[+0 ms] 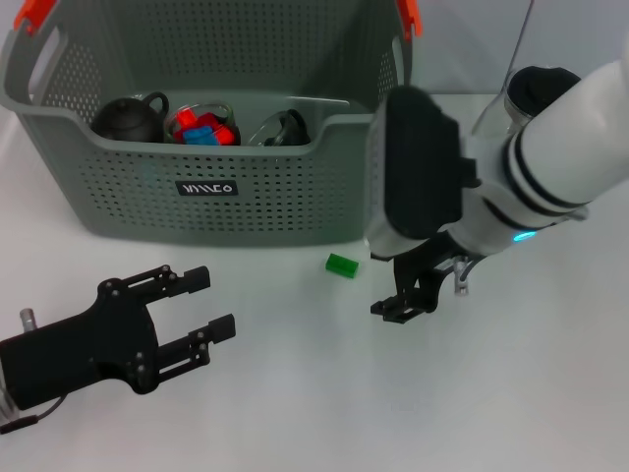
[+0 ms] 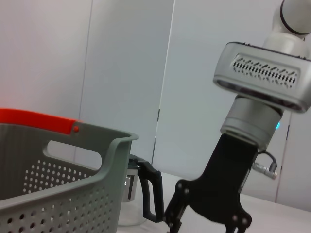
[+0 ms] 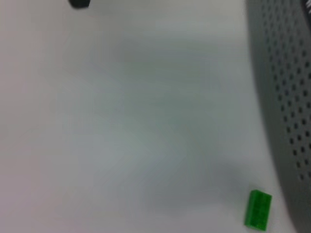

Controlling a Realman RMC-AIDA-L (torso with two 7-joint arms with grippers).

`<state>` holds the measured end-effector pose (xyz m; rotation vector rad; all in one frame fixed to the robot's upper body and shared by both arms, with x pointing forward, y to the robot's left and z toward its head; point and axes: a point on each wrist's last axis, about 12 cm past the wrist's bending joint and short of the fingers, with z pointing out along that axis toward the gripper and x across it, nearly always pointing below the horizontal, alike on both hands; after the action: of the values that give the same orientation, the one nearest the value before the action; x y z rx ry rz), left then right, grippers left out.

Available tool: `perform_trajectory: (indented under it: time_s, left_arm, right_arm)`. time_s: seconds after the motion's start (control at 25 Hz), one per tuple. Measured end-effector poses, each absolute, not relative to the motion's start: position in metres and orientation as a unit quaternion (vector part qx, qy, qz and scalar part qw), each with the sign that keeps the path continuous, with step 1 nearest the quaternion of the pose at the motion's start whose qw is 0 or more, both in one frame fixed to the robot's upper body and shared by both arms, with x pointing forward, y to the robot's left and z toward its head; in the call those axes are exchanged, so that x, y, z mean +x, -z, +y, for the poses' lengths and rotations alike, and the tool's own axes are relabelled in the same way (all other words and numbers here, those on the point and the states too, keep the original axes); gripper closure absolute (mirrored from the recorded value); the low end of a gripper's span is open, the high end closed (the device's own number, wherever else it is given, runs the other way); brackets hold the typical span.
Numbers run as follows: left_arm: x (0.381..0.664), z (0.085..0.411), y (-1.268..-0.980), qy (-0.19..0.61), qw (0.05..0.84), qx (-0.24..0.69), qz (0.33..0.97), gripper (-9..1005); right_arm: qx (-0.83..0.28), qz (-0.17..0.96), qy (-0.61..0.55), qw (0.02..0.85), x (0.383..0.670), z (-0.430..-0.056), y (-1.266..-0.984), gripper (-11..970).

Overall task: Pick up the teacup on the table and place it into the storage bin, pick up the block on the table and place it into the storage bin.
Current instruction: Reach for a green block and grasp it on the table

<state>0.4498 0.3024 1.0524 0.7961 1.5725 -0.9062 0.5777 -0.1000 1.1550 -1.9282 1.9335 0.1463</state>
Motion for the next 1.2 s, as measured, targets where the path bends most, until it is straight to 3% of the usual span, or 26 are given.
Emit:
perform_trajectory:
  time_s: [0.72, 1.2]
  left_arm:
    - [0.449, 0.303, -1.052, 0.382, 0.55, 0.331, 0.665, 369]
    - [0.449, 0.302, -1.05, 0.382, 0.549, 0.327, 0.668, 369]
  right_arm:
    - [-0.722, 0.661, -0.02, 0.203, 0.58, -0.069, -1.125, 285]
    - [-0.682, 0.705, -0.048, 0.189, 0.596, -0.066, -1.109, 286]
